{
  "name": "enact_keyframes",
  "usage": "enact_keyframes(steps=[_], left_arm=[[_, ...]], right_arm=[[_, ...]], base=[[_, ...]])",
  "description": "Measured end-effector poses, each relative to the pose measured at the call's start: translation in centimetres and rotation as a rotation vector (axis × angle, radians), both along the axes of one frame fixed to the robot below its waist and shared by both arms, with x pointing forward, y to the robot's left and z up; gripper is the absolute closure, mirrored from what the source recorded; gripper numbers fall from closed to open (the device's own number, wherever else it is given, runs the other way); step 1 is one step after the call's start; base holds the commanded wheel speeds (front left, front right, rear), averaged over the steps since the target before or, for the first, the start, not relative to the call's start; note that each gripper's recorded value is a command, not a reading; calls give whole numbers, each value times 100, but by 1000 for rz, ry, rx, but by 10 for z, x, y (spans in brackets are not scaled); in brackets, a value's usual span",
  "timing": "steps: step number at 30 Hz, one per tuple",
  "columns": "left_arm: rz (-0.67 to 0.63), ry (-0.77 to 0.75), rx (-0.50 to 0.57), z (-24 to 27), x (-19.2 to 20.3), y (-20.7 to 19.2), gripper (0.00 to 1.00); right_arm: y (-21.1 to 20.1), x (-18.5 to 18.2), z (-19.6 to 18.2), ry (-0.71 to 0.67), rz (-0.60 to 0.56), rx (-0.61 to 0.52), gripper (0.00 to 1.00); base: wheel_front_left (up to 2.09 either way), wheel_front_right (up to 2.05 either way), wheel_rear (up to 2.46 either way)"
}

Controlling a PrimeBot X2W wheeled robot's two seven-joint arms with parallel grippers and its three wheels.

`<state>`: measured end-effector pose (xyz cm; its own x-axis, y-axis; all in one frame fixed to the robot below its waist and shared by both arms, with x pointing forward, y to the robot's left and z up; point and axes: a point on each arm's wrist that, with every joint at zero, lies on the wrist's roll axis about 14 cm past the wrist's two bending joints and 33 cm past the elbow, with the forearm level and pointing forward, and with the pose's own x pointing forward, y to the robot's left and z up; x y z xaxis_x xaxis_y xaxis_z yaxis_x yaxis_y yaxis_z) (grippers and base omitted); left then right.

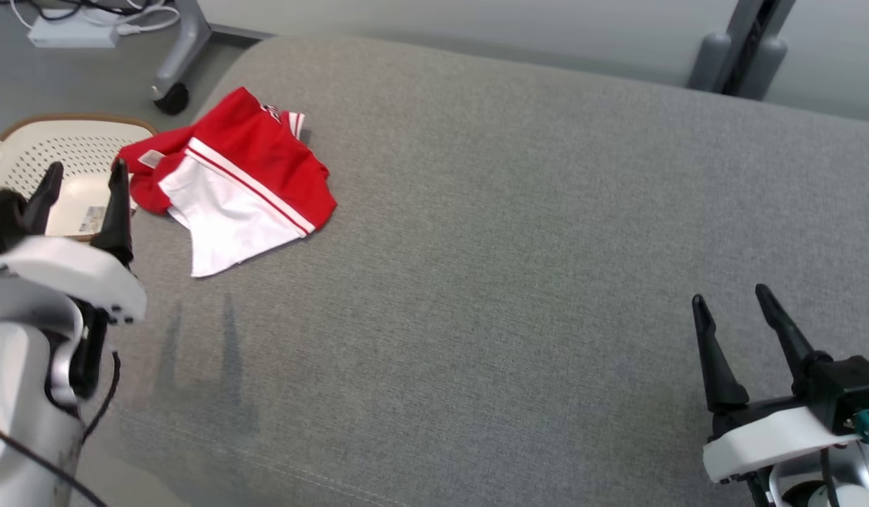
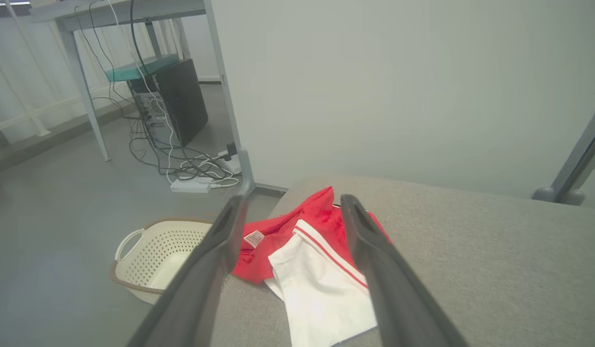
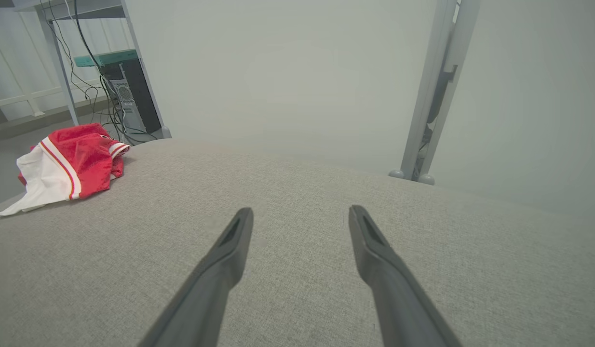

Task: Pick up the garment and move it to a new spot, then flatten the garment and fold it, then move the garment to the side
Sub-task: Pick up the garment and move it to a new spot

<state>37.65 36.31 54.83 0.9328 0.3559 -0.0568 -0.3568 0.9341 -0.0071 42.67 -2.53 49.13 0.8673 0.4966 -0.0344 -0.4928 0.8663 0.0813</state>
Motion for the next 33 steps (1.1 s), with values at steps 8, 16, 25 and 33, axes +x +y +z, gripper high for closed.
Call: enact_keyframes(steps=[8, 16, 25, 33], left_arm=[[-43, 327, -216, -84, 48, -2, 0], [-18, 561, -387, -158, 49, -11, 0], [29, 661, -483, -198, 39, -17, 0], [32, 688, -509, -216, 48, -23, 8]], right_arm=[[-11, 18, -22, 43, -19, -21, 0], [-26, 28, -42, 82, -44, -49, 0], [-34, 33, -49, 97, -52, -68, 0], [-49, 36, -55, 111, -75, -93, 0]], base=[[0, 0, 0], [0, 0, 0], [0, 0, 0], [0, 0, 0]])
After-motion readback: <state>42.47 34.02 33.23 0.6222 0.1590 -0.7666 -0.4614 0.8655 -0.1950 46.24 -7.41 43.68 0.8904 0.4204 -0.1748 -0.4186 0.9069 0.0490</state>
